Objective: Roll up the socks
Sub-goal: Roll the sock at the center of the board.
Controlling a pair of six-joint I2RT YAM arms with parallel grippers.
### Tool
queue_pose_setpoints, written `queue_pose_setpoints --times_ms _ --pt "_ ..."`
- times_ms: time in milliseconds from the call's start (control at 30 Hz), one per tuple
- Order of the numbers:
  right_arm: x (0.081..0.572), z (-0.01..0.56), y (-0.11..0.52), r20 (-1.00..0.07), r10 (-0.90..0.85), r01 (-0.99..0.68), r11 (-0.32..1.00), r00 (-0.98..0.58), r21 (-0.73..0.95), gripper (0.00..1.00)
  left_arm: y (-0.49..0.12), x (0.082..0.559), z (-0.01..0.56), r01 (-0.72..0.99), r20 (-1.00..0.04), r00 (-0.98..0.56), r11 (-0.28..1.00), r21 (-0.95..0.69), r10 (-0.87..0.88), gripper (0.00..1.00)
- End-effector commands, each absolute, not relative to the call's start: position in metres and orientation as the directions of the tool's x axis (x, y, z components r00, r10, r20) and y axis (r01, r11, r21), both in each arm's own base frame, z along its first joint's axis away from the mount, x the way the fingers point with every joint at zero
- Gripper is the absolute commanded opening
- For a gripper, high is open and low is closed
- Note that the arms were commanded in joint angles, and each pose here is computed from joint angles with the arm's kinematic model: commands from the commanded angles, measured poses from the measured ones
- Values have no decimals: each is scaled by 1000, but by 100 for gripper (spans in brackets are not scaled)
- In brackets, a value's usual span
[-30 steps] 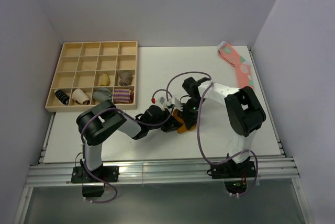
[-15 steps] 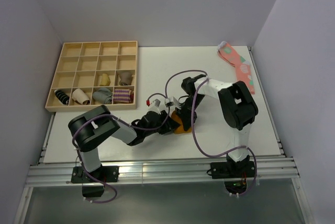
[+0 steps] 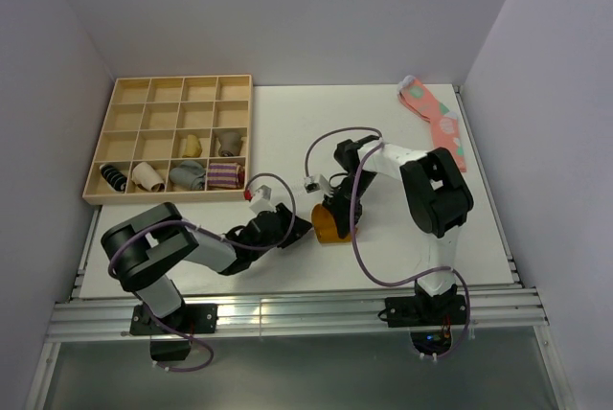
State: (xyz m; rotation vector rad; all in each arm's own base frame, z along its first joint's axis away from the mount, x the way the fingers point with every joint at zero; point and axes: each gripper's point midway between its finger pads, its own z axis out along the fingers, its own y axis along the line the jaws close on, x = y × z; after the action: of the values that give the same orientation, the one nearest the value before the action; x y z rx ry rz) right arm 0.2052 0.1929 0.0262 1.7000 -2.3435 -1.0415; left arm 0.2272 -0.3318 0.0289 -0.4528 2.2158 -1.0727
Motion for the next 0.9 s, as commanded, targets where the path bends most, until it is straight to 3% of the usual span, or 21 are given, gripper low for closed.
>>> queue_pose_setpoints --times_ms 0,233,467,733,867 --pt "207 12 172 -223 -893 -819 228 -391 527 6 -275 215 -22 -116 -483 -723 776 -620 -494 46" --pt "214 10 172 -181 -899 -809 252 -398 531 6 -297 217 2 111 -638 -684 814 -570 -354 44" --pt "213 13 177 -164 -907 -811 251 -388 528 7 -320 205 28 338 -752 -605 771 -540 -262 41" --pt "210 26 188 -154 -919 -814 231 -362 533 7 -340 205 8 377 -755 -631 780 -500 -179 37" --pt "208 25 189 -142 -923 -810 233 -359 538 7 -349 211 -1 348 -743 -648 803 -483 -166 29"
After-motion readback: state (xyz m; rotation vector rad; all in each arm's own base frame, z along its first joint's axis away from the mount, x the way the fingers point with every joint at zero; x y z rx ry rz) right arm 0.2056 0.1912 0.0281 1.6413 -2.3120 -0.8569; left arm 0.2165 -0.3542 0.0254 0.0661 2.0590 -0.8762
